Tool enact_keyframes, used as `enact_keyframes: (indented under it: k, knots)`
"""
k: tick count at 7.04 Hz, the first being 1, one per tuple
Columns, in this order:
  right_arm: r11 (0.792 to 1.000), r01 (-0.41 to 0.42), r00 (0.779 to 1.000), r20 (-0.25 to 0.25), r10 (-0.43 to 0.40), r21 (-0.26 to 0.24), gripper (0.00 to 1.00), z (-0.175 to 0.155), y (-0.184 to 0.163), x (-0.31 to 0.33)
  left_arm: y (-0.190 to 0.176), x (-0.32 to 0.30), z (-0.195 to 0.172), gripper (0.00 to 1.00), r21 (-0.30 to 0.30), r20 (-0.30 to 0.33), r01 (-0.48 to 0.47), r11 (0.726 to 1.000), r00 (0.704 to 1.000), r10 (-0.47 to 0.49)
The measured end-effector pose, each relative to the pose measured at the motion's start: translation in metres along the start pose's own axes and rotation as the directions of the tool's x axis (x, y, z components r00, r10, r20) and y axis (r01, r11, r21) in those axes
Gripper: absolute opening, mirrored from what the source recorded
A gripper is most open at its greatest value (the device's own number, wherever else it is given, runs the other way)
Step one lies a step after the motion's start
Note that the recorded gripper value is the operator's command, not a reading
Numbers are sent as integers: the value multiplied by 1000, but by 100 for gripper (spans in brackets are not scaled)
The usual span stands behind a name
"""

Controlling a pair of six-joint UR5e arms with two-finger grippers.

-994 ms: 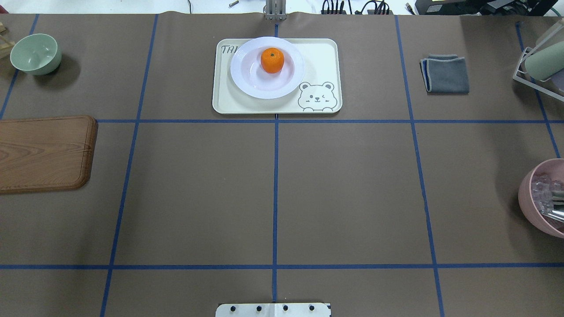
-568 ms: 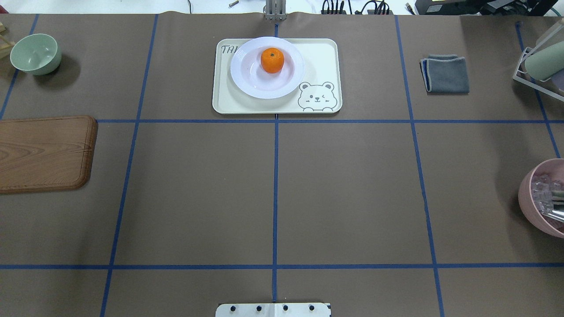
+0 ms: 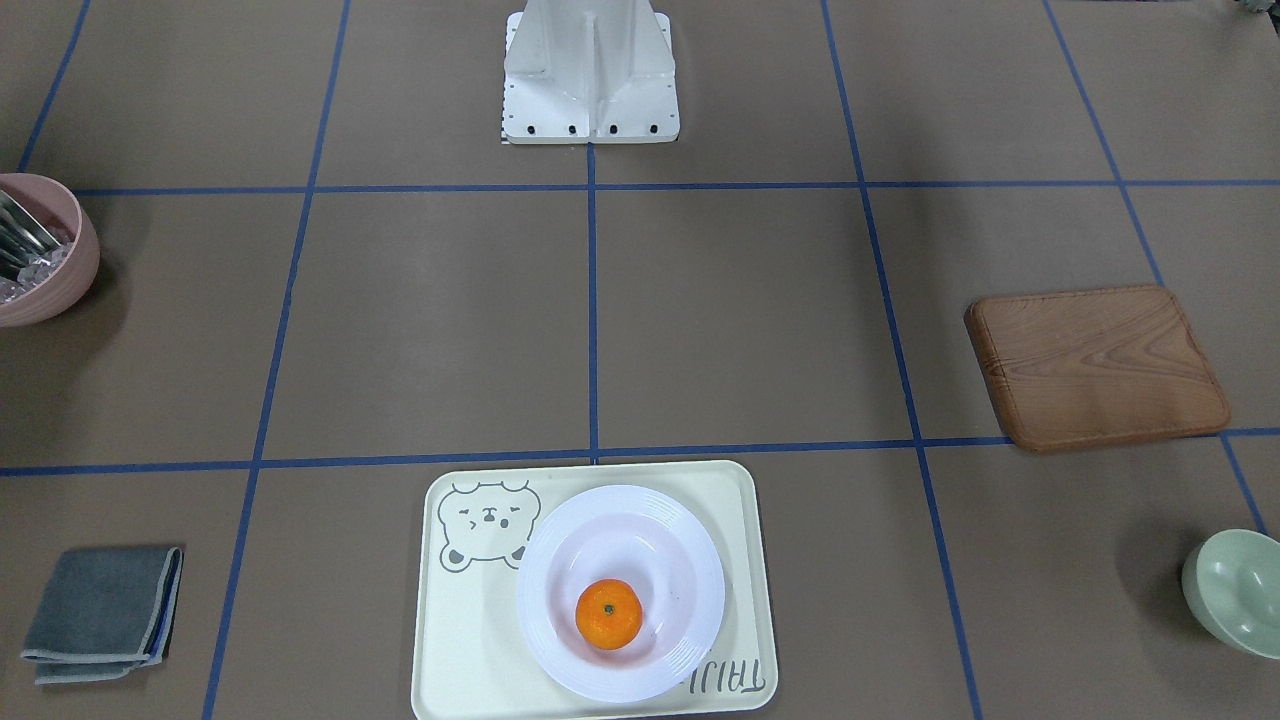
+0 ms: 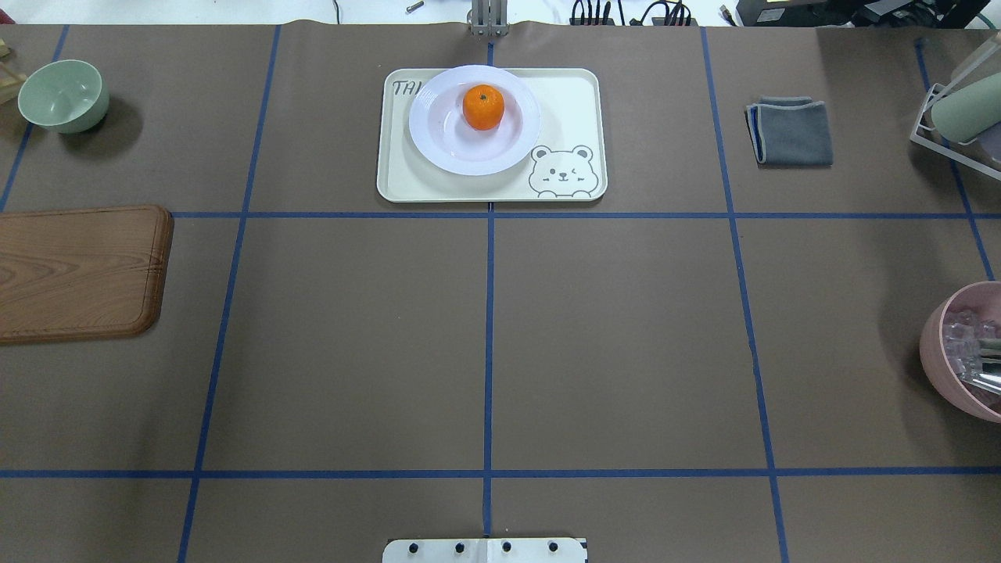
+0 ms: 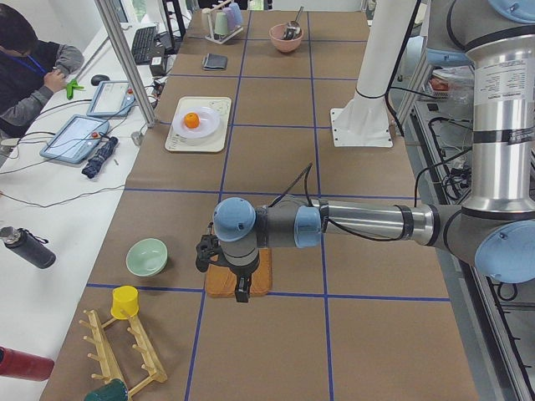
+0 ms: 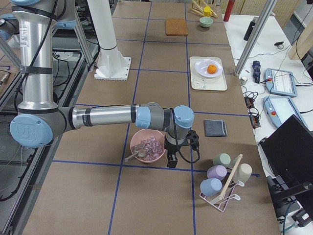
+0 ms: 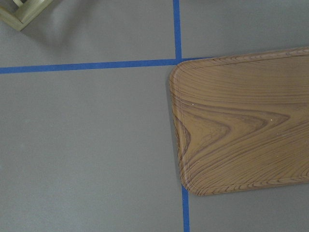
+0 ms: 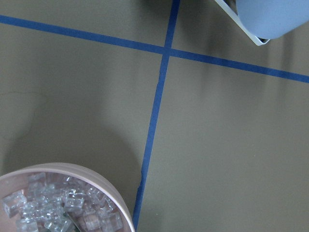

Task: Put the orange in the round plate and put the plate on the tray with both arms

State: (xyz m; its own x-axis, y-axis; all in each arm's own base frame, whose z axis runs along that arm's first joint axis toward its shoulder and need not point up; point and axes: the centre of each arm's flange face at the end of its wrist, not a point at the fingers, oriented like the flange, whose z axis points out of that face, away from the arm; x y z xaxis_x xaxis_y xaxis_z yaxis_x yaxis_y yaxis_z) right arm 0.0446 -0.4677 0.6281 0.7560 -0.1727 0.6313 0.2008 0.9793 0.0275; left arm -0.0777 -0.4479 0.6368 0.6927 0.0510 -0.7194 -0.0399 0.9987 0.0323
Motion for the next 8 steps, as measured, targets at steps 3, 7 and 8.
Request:
enact_keyframes:
  k: [3,7,8]
  knots:
    - [1000,13,1000,-3,-13,17,100,-8,-1,-6,0,-1,1,99,-2,4,2,1000,1000,-2]
    - [999,25,1000,-4,-25,33,100,-16,-2,-12,1,-2,1,99,-4,4,4,1000,1000,-4]
    - [999,26,1000,-3,-26,36,100,-17,-2,-14,1,-2,1,99,-4,4,4,1000,1000,-4]
